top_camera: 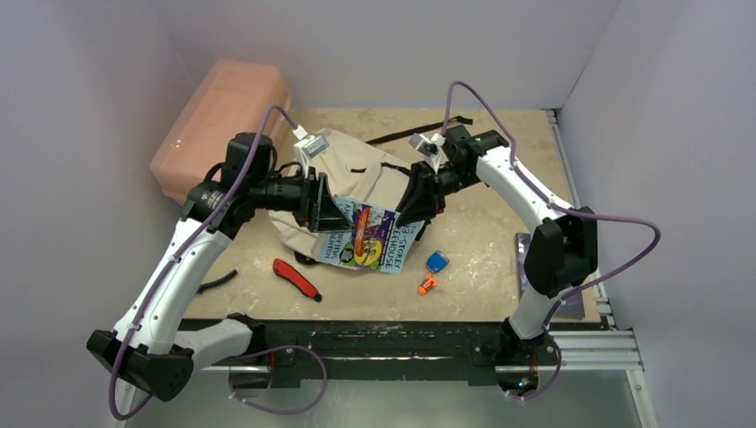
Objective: Pack the student bag
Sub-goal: Pick up the book from the center of the board.
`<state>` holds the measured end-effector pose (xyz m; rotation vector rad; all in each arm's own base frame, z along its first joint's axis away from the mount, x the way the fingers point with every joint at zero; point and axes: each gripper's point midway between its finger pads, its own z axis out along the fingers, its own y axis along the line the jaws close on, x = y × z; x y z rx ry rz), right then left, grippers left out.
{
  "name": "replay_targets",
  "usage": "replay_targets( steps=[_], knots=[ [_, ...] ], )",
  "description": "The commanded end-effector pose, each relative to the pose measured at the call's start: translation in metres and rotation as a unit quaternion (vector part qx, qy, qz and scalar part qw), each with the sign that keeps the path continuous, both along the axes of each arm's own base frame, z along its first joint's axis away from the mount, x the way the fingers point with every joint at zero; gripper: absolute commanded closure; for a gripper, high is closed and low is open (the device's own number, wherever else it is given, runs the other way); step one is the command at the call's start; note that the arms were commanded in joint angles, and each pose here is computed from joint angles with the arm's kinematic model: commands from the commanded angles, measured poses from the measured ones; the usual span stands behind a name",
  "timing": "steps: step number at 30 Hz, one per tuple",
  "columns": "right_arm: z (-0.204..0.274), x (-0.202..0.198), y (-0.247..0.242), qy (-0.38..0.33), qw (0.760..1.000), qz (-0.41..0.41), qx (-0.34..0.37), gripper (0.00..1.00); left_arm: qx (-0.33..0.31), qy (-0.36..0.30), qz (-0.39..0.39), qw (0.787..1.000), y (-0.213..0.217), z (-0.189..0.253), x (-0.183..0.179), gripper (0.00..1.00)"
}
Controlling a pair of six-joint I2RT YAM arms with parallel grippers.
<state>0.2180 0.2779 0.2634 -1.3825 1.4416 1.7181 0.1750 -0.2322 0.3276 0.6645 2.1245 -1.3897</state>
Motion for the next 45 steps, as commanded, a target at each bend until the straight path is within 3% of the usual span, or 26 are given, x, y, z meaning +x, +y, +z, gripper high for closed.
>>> replay_targets(
  steps=[1,3,7,8,10,11,12,21,25,27,28,29,31,33,34,36,38,41,42,45],
  knots=[
    [0.045,-0.013,-0.001,0.009,0.997,0.006,0.071,1.00,-0.007,-0.016,0.030,0.999,0.001,0.005,0.010,0.45],
    [0.050,-0.012,-0.001,0.014,0.998,0.006,0.069,1.00,0.002,-0.008,0.041,0.999,0.000,-0.003,0.018,0.54],
    [0.056,-0.012,-0.003,0.020,0.998,0.003,0.066,1.00,0.001,0.004,0.041,0.999,-0.006,-0.006,0.029,0.99],
    [0.057,-0.010,-0.004,0.025,0.998,0.000,0.064,0.96,0.002,-0.003,0.046,0.999,-0.005,-0.004,0.031,1.00],
    [0.057,-0.008,-0.006,0.027,0.998,-0.004,0.063,0.75,0.005,-0.026,0.064,0.998,-0.003,0.000,0.037,1.00],
    [0.057,-0.009,-0.008,0.024,0.998,-0.006,0.064,0.17,0.008,-0.042,0.076,0.996,0.000,0.003,0.040,1.00],
    [0.058,-0.009,-0.009,0.021,0.998,-0.007,0.064,0.03,0.010,-0.060,0.086,0.994,0.002,0.006,0.044,1.00],
    [0.070,0.004,-0.006,-0.008,0.999,-0.012,0.043,0.01,0.058,-0.130,0.215,0.966,0.029,0.009,0.074,1.00],
    [0.082,0.028,-0.004,-0.038,0.998,-0.039,-0.020,0.01,0.062,-0.132,0.235,0.961,0.032,0.009,0.080,1.00],
    [0.087,0.050,-0.004,-0.063,0.987,-0.122,-0.089,0.01,0.064,-0.130,0.240,0.960,0.032,0.009,0.082,1.00],
    [0.092,0.080,-0.001,-0.104,0.958,-0.237,-0.119,0.01,0.064,-0.131,0.240,0.960,0.032,0.008,0.083,1.00],
    [0.120,0.098,-0.009,-0.164,0.918,-0.346,-0.103,0.01,0.064,-0.131,0.240,0.960,0.032,0.008,0.083,1.00],
    [0.193,0.098,-0.036,-0.268,0.845,-0.463,0.007,0.01,0.063,-0.132,0.241,0.959,0.032,0.009,0.084,1.00],
    [0.240,0.078,-0.071,-0.276,0.776,-0.552,0.129,0.01,0.062,-0.133,0.240,0.960,0.032,0.009,0.083,1.00],
    [0.252,0.066,-0.083,-0.278,0.755,-0.568,0.174,0.01,0.060,-0.134,0.238,0.960,0.031,0.011,0.082,1.00],
    [0.250,0.052,-0.093,-0.279,0.741,-0.576,0.205,0.01,0.054,-0.137,0.235,0.961,0.031,0.015,0.080,1.00],
    [0.233,0.059,-0.093,-0.243,0.752,-0.588,0.174,0.01,0.047,-0.137,0.236,0.961,0.030,0.020,0.078,1.00],
    [0.180,0.089,-0.083,-0.122,0.774,-0.617,0.079,0.01,0.009,-0.136,0.202,0.970,0.019,0.034,0.068,1.00],
    [0.164,0.089,-0.071,-0.072,0.796,-0.599,0.056,0.01,-0.009,-0.136,0.183,0.974,0.014,0.040,0.063,1.00],
    [0.130,0.080,-0.053,-0.030,0.846,-0.532,0.001,0.01,-0.066,-0.144,0.124,0.980,0.000,0.061,0.049,1.00]
  ],
)
